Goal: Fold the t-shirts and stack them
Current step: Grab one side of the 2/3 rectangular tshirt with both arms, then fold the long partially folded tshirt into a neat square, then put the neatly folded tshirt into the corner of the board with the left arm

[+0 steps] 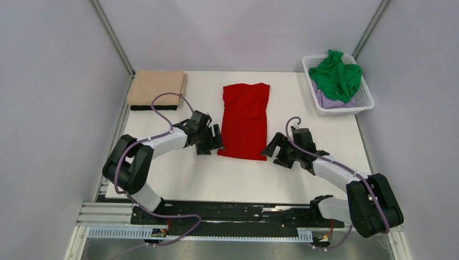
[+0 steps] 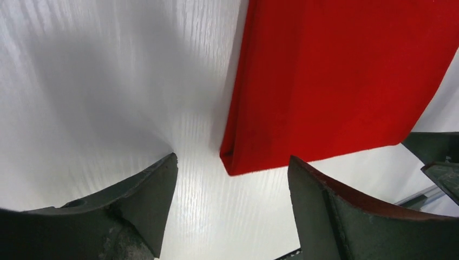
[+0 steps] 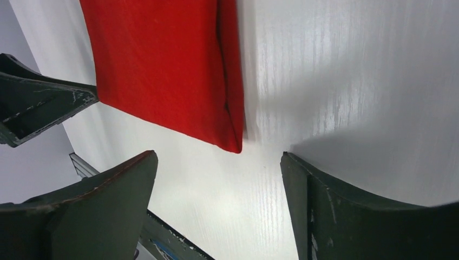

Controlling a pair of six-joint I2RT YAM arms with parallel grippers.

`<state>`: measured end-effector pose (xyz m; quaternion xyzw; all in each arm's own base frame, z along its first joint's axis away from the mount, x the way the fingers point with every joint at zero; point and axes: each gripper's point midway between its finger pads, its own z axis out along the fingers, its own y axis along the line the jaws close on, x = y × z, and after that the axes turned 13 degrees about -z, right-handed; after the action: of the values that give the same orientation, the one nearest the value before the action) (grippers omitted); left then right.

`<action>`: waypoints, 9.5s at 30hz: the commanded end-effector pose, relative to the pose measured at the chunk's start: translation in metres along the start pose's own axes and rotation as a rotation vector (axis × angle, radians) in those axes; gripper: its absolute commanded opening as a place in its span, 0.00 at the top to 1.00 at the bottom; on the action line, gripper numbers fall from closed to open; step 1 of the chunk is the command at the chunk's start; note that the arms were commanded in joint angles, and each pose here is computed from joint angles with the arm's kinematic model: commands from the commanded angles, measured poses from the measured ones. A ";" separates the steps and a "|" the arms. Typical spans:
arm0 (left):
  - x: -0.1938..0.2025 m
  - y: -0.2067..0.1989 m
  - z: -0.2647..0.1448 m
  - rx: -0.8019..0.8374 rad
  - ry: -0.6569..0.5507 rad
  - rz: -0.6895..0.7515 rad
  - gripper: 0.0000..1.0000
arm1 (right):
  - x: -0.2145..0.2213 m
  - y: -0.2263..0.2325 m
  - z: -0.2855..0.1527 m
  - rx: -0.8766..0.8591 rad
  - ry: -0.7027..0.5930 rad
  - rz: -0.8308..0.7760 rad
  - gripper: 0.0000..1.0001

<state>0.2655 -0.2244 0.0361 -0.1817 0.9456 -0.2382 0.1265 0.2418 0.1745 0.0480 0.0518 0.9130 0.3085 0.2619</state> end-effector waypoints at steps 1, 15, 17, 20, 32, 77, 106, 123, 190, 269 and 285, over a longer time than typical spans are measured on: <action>0.002 -0.003 0.020 0.020 0.010 -0.033 0.26 | -0.016 0.012 0.005 -0.033 -0.066 -0.011 0.18; 0.029 0.028 0.031 -0.098 0.064 -0.042 0.59 | 0.006 -0.001 0.033 0.040 0.022 0.026 0.59; 0.030 0.035 0.028 -0.123 0.055 -0.043 0.59 | 0.008 -0.004 0.031 0.058 0.023 0.028 0.60; 0.031 0.045 0.022 -0.161 0.041 -0.041 0.58 | 0.013 -0.008 0.027 0.076 0.030 0.027 0.61; 0.049 0.048 0.026 -0.157 0.084 -0.033 0.60 | 0.023 -0.007 0.026 0.057 0.046 0.023 0.72; -0.107 -0.088 -0.126 0.175 -0.481 0.118 1.00 | -0.150 0.102 -0.051 -0.158 -0.266 -0.184 1.00; -0.242 -0.051 0.014 -0.093 -0.418 -0.059 0.92 | -0.256 0.016 0.108 -0.130 -0.185 -0.116 0.71; -0.192 -0.127 -0.027 0.241 -0.294 0.056 0.00 | -0.205 0.114 0.065 -0.387 -0.135 -0.218 0.00; 0.049 0.078 0.005 -0.109 0.035 -0.019 0.00 | 0.048 -0.007 0.047 0.087 0.084 0.046 0.00; -0.341 -0.052 -0.180 -0.876 -0.901 0.658 1.00 | -0.018 -0.049 -0.070 0.389 -0.415 -0.173 0.00; -0.362 -0.069 -0.258 -0.802 -1.061 0.574 1.00 | -0.018 -0.050 -0.070 0.391 -0.422 -0.166 0.00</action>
<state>0.5342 -0.0497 0.2788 -0.0037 0.8201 0.3028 0.4855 0.2143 0.0915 0.0583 0.0755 0.8962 0.0815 0.4294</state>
